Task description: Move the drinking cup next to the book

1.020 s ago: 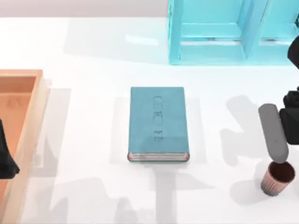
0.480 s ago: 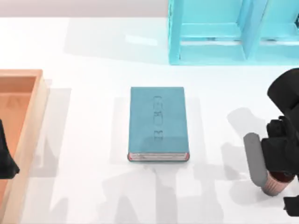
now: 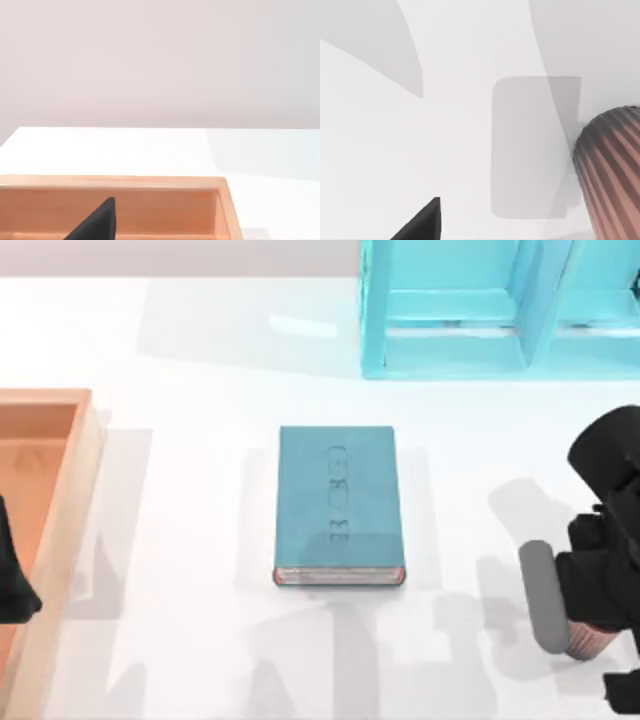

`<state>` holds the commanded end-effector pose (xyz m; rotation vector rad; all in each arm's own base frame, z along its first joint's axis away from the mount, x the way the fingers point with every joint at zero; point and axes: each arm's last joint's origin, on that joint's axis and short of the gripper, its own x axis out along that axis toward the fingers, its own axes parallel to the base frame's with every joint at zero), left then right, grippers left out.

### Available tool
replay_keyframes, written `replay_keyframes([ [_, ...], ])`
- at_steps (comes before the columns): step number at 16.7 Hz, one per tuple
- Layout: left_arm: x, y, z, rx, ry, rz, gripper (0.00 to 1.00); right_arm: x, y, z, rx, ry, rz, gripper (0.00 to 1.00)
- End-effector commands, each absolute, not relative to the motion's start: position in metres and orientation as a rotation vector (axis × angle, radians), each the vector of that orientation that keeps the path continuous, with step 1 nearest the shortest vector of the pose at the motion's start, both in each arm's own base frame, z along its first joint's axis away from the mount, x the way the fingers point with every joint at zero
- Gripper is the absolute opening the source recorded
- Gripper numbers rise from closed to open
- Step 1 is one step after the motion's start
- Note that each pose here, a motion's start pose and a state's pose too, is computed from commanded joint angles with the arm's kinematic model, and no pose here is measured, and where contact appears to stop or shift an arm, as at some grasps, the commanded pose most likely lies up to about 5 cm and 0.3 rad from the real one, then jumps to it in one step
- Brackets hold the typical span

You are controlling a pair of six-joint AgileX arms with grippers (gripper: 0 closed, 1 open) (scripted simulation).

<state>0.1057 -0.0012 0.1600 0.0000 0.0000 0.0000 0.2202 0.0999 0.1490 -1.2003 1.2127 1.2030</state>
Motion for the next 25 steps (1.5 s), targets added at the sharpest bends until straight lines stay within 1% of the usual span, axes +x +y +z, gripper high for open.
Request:
replay_keyframes([
  [11, 0.106, -0.001, 0.160, 0.000, 0.000, 0.000, 1.00, 0.220, 0.100, 0.149, -1.200, 1.213, 1.203, 0.02],
  [12, 0.106, -0.001, 0.160, 0.000, 0.000, 0.000, 1.00, 0.220, 0.100, 0.149, -1.200, 1.213, 1.203, 0.00],
  [21, 0.106, -0.001, 0.160, 0.000, 0.000, 0.000, 1.00, 0.220, 0.100, 0.150, -1.201, 1.210, 1.202, 0.00],
  [25, 0.106, -0.001, 0.160, 0.000, 0.000, 0.000, 1.00, 0.221, 0.100, 0.172, -1.201, 1.221, 1.208, 0.00],
])
